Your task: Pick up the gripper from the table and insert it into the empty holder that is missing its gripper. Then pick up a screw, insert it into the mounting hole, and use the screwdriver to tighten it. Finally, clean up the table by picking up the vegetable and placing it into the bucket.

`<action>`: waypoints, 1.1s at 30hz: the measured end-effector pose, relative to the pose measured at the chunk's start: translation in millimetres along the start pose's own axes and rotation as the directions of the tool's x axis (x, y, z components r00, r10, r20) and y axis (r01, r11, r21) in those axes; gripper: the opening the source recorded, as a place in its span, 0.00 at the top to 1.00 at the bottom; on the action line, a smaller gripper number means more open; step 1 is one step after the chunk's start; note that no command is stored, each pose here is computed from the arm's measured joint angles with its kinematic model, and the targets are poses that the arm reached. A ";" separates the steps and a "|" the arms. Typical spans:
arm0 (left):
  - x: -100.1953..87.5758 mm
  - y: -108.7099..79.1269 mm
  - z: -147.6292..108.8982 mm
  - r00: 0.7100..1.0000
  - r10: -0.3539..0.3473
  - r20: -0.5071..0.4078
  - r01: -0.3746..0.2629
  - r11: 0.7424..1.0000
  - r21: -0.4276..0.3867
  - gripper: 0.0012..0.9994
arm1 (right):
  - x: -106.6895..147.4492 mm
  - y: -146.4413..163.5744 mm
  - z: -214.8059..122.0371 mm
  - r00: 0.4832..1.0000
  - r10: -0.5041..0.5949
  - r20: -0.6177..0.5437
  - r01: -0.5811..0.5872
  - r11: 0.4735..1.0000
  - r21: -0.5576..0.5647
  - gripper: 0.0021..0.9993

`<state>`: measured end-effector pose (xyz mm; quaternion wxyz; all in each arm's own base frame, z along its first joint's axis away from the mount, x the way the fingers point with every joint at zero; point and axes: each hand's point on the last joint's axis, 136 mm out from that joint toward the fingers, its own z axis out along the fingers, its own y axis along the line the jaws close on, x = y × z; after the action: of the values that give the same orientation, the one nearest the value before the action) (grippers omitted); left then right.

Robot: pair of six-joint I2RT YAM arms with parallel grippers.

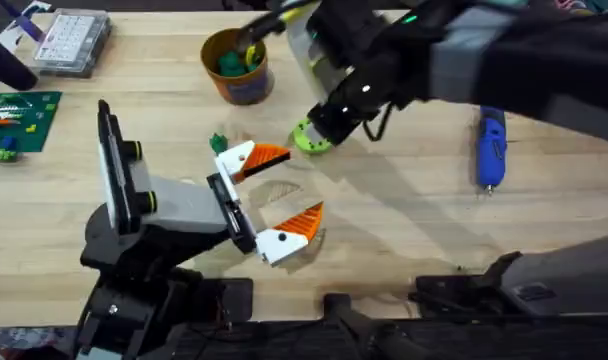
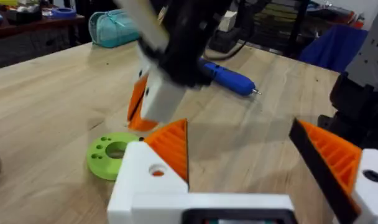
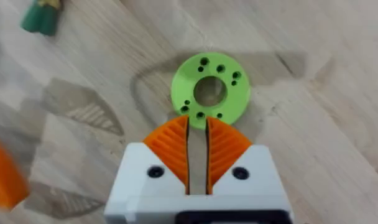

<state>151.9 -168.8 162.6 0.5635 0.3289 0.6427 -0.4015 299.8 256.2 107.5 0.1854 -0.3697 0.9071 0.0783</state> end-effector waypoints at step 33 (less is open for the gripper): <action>0.0 0.1 0.0 1.000 -0.003 0.000 0.003 1.000 0.000 0.01 | 73.4 2.7 -80.4 0.999 0.026 0.025 -0.027 0.999 0.033 0.04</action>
<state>151.9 -168.7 162.6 0.5631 0.3280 0.6431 -0.4021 227.3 188.5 152.4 0.2018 -0.3533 0.9108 0.0700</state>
